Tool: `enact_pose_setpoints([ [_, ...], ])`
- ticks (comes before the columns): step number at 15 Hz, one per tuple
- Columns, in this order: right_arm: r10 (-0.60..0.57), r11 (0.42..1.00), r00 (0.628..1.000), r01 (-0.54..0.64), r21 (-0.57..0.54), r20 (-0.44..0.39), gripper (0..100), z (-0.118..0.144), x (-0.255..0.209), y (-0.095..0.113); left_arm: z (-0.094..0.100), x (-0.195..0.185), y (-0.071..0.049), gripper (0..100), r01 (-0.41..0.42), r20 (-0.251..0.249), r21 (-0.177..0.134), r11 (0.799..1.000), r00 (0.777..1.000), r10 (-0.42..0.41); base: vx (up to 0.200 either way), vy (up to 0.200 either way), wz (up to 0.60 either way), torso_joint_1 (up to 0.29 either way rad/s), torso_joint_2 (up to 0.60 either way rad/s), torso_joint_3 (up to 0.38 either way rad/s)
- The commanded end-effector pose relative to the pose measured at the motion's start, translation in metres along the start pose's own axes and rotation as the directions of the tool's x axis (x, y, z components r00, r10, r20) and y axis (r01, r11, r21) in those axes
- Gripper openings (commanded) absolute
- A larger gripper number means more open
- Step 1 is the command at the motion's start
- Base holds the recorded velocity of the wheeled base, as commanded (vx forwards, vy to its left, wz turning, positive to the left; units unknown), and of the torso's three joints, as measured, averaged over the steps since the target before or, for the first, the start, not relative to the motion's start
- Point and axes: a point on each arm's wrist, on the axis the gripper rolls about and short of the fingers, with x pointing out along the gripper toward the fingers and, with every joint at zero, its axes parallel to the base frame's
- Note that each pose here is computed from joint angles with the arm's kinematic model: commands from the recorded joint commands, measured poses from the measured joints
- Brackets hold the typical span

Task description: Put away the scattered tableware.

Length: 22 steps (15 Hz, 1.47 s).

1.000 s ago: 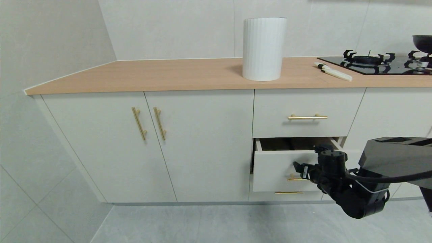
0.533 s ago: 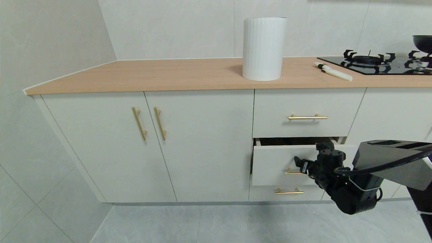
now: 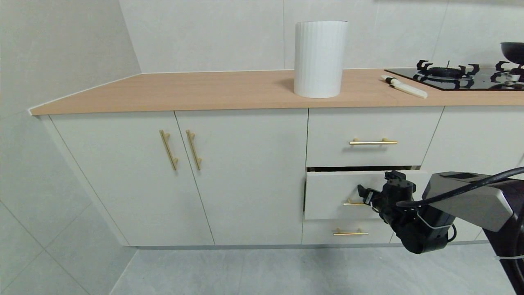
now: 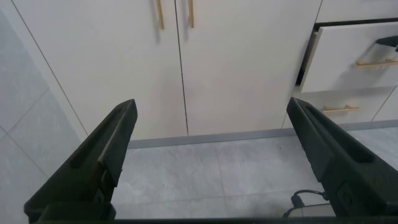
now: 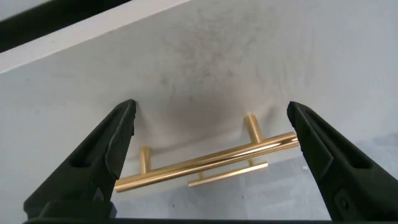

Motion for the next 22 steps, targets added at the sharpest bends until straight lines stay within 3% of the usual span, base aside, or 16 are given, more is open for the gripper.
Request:
enact_pose_setpoints([
  [1,-0.004,1.0,1.0,0.004,0.016,0.007,100,-0.002,0.006,-0.001,0.0,0.0,0.0,100,0.0,0.0,0.0,1.0,1.0,0.0,0.0,0.0,0.0,0.0,0.0,0.0],
  [13,-0.078,0.989,0.996,0.071,0.132,0.045,100,0.009,0.04,-0.012,0.0,0.0,0.0,100,0.0,0.0,0.0,1.0,1.0,0.0,0.0,0.0,0.0,0.0,0.0,0.0],
  [22,-0.109,0.983,0.994,0.104,0.152,0.029,100,0.016,0.036,-0.016,0.0,0.0,0.0,100,0.0,0.0,0.0,1.0,1.0,0.0,0.0,0.0,0.0,0.0,0.0,0.0],
])
